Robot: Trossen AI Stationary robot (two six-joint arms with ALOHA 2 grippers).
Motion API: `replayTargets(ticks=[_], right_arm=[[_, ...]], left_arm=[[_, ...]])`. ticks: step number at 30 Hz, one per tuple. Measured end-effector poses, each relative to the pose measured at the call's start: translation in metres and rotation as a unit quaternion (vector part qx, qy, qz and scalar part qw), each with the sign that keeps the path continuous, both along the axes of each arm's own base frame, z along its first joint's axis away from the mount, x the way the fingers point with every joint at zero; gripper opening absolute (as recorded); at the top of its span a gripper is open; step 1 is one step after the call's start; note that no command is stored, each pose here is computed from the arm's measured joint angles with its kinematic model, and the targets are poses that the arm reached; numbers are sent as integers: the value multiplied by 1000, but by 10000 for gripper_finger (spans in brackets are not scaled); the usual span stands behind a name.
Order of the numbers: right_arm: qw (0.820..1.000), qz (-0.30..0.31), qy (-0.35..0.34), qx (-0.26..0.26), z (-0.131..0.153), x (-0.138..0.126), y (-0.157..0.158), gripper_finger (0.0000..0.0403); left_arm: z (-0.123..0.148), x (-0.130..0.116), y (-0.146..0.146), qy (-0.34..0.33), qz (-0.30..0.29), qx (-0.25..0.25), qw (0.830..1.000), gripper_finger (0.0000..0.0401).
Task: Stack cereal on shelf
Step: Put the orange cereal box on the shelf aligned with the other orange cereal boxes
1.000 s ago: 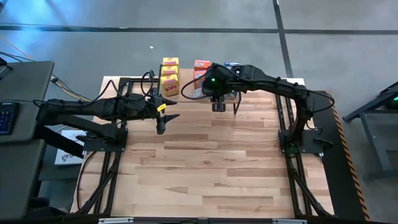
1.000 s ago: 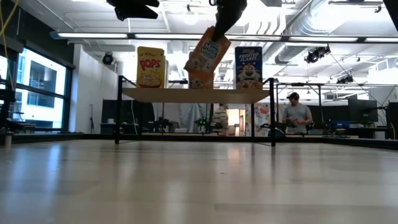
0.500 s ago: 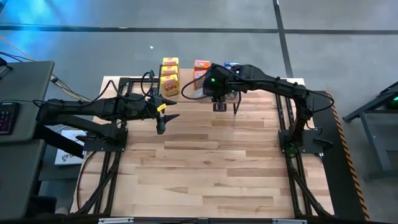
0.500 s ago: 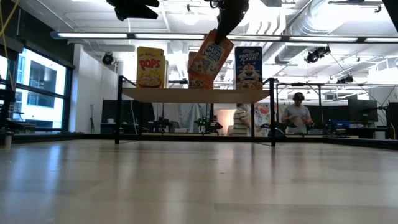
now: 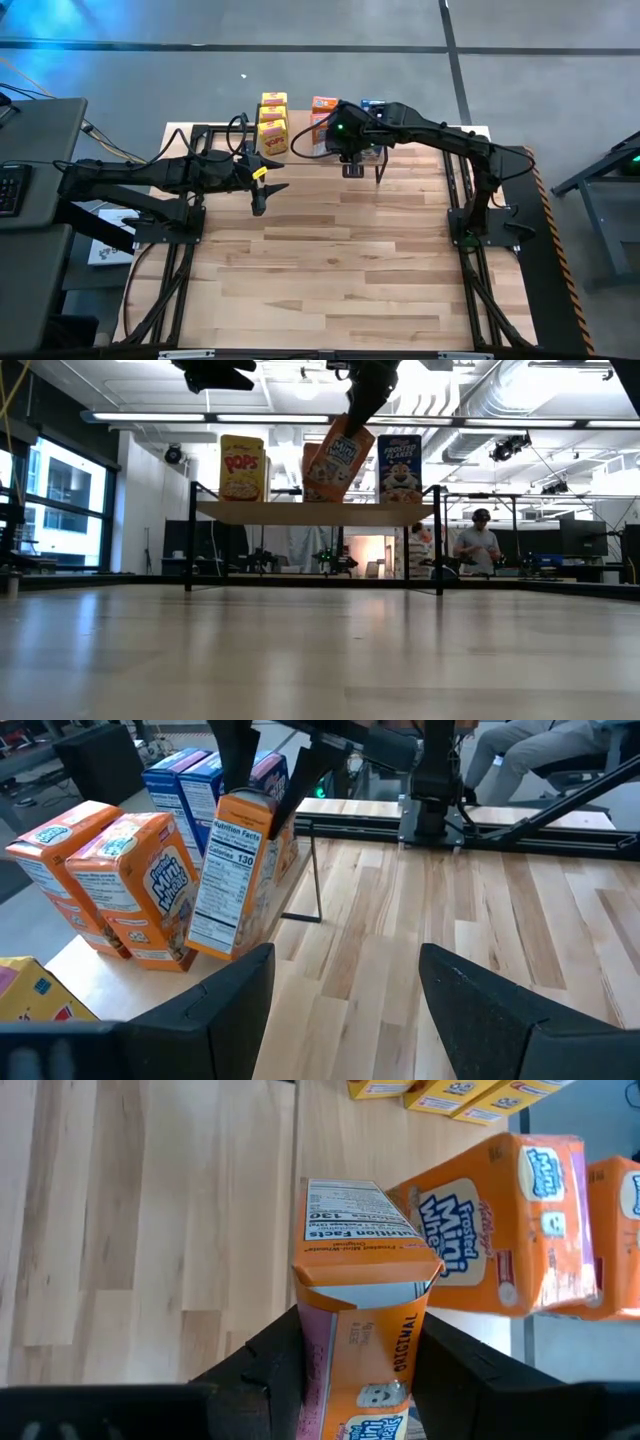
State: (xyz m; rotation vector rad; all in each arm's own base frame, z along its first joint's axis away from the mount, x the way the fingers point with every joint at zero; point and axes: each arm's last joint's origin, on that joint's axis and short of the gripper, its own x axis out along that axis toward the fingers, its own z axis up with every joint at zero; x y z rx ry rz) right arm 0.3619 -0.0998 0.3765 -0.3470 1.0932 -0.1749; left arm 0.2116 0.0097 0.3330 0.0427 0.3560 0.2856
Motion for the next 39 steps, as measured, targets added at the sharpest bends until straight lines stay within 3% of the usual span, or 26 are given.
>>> replayTargets(ticks=[39], right_arm=[[1000, -15, -1, -14, -8, 9, -9, 170]], left_arm=[[0, 0, 0, 0, 0, 0, 1000, 241]])
